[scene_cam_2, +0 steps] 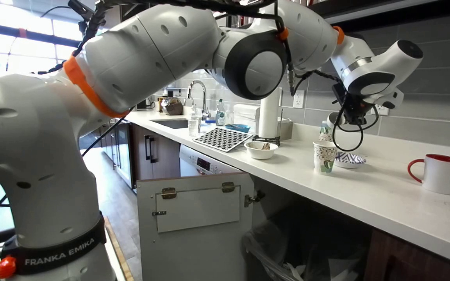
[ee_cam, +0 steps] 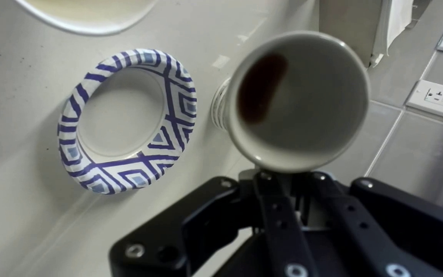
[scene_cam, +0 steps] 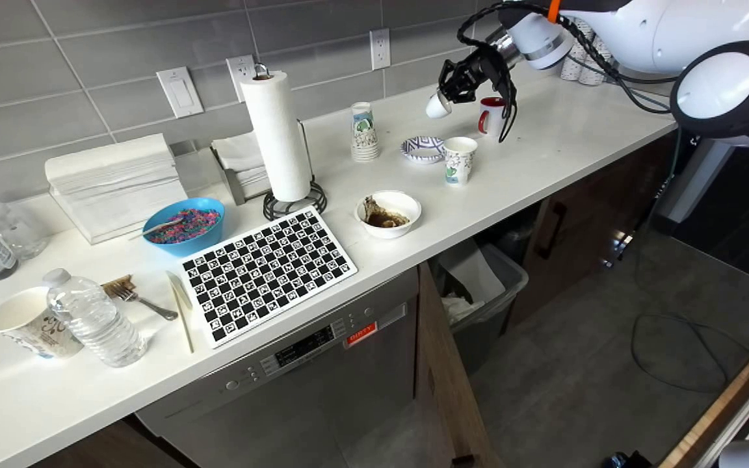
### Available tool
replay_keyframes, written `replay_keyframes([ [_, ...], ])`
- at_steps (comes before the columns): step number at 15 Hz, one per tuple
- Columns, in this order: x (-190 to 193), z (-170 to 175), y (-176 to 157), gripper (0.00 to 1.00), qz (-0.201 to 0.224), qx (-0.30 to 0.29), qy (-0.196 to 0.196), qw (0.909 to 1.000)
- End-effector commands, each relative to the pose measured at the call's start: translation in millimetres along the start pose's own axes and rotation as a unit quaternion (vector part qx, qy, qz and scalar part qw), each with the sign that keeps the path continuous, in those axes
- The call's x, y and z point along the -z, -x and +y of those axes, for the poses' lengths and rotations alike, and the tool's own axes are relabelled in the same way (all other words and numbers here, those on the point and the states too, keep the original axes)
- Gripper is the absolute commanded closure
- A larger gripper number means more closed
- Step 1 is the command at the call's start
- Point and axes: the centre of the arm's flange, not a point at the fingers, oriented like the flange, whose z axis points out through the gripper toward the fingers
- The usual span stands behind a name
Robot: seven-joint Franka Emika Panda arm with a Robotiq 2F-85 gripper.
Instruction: Pour the contents in the white mug into the coffee cup.
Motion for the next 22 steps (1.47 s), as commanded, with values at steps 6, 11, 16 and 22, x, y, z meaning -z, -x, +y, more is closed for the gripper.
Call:
replay_keyframes([
  [6, -0.6, -2.4, 24.3, 0.97, -0.007, 0.048, -0.037, 0.9981],
  [11, 4.9, 6.4, 27.1, 0.97, 0.004, 0.072, -0.062, 0.9955],
  [16, 8.4, 16.0, 32.6, 0.97, -0.007, 0.099, -0.095, 0.9905],
  [22, 7.6, 21.2, 40.9, 0.97, -0.018, 0.118, -0.132, 0.9840],
])
